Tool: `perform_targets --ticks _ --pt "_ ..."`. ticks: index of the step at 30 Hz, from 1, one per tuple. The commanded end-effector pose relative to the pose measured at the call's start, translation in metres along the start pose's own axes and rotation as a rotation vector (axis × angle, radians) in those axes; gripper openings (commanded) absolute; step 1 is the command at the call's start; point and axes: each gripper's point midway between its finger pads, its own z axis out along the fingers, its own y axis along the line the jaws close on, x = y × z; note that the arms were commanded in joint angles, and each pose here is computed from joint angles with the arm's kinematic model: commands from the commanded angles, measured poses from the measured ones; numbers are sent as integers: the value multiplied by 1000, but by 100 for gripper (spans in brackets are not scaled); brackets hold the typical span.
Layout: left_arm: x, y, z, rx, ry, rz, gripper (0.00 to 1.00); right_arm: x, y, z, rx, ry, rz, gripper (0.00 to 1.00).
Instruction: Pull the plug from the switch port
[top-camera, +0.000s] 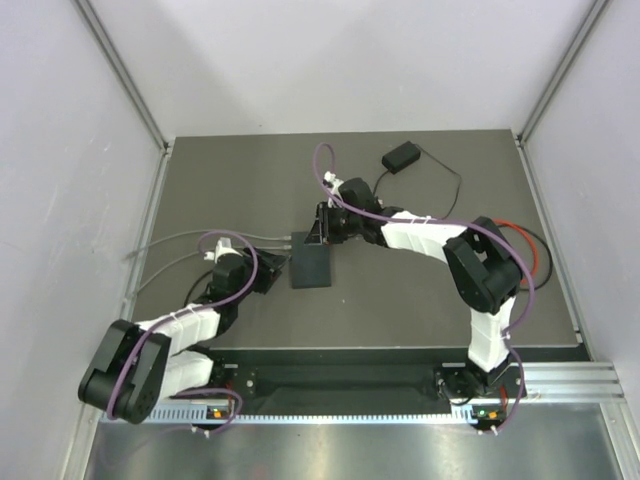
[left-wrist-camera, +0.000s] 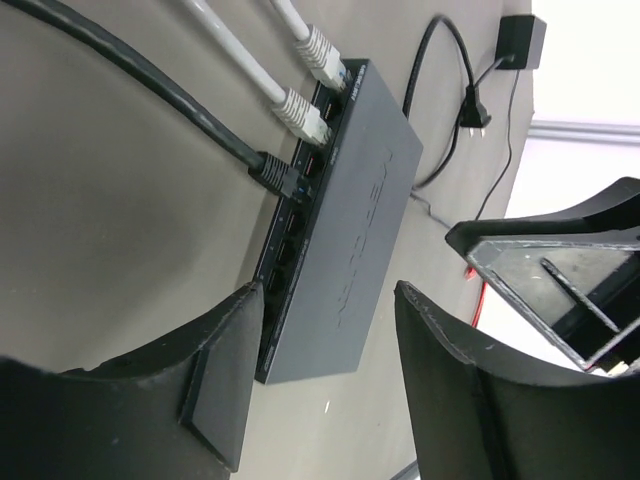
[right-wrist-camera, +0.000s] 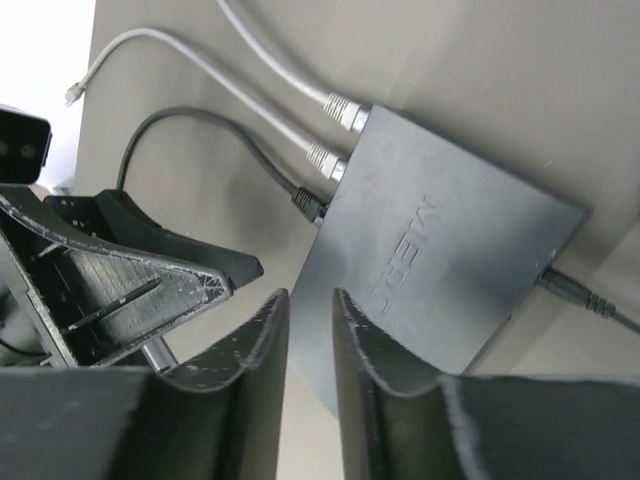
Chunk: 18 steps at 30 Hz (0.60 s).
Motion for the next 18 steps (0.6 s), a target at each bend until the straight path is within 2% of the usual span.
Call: perform_targets --ticks 1,4,9,18 --pt "-15 -28 6 96 -59 -31 59 -16 14 9 -24 -35 -39 23" --pt "-13 -28 13 93 -47 -53 55 -15 8 13 -1 -37 -30 16" --pt "-11 -18 23 75 -45 -108 54 -15 3 18 8 -37 -27 7" --pt "-17 -14 39 77 -78 -139 53 -6 -7 28 21 -9 -19 3"
